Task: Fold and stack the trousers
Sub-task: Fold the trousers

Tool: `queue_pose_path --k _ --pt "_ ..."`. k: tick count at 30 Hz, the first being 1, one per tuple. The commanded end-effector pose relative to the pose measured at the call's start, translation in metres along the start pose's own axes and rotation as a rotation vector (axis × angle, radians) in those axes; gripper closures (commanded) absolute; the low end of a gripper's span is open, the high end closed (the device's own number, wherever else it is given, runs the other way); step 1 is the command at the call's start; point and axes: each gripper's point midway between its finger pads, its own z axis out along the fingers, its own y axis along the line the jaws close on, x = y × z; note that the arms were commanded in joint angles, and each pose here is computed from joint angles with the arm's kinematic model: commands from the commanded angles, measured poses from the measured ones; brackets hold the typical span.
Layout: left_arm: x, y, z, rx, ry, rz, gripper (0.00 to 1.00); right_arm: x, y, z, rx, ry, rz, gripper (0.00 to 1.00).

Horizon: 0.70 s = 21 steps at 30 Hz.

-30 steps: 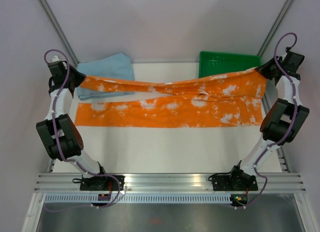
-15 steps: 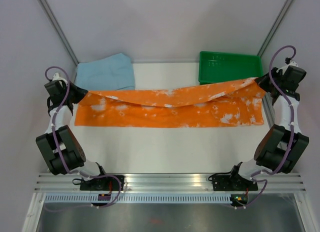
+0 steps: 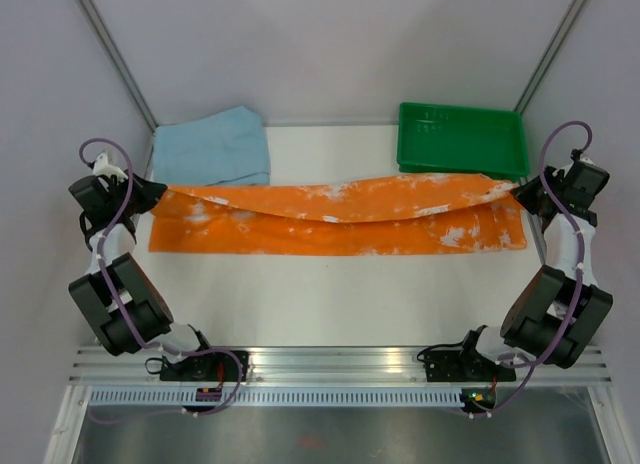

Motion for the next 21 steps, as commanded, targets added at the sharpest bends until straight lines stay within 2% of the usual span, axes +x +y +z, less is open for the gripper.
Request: queue_pose_path --k 1,4,8,12,14,18,21 --pt "-0.014 -0.007 -0.012 0.026 -0.044 0.223 0.98 -0.011 -0.006 -0.021 0.039 -0.061 -0.011 1.0" --pt "-0.026 -0.004 -0.007 0.031 -0.069 0.279 0.98 -0.004 -0.011 -0.025 0.058 -0.043 -0.022 1.0" --pt "-0.065 -0.011 0.0 0.057 -0.134 0.379 0.98 -0.005 -0.014 -0.025 0.06 -0.047 0.001 1.0" --pt "-0.066 -0.014 0.006 0.11 -0.122 0.431 0.98 -0.005 -0.012 -0.023 0.048 -0.042 0.011 1.0" --pt "-0.054 -0.014 0.009 0.142 -0.097 0.416 0.98 0.002 -0.014 -0.022 0.048 -0.023 0.018 1.0" --pt "-0.024 0.008 0.015 0.084 -0.05 0.326 0.98 0.009 -0.019 -0.021 0.06 -0.012 0.027 1.0" --pt "-0.002 0.028 0.014 -0.007 -0.022 0.16 0.98 0.011 -0.02 -0.021 0.062 -0.004 0.037 1.0"
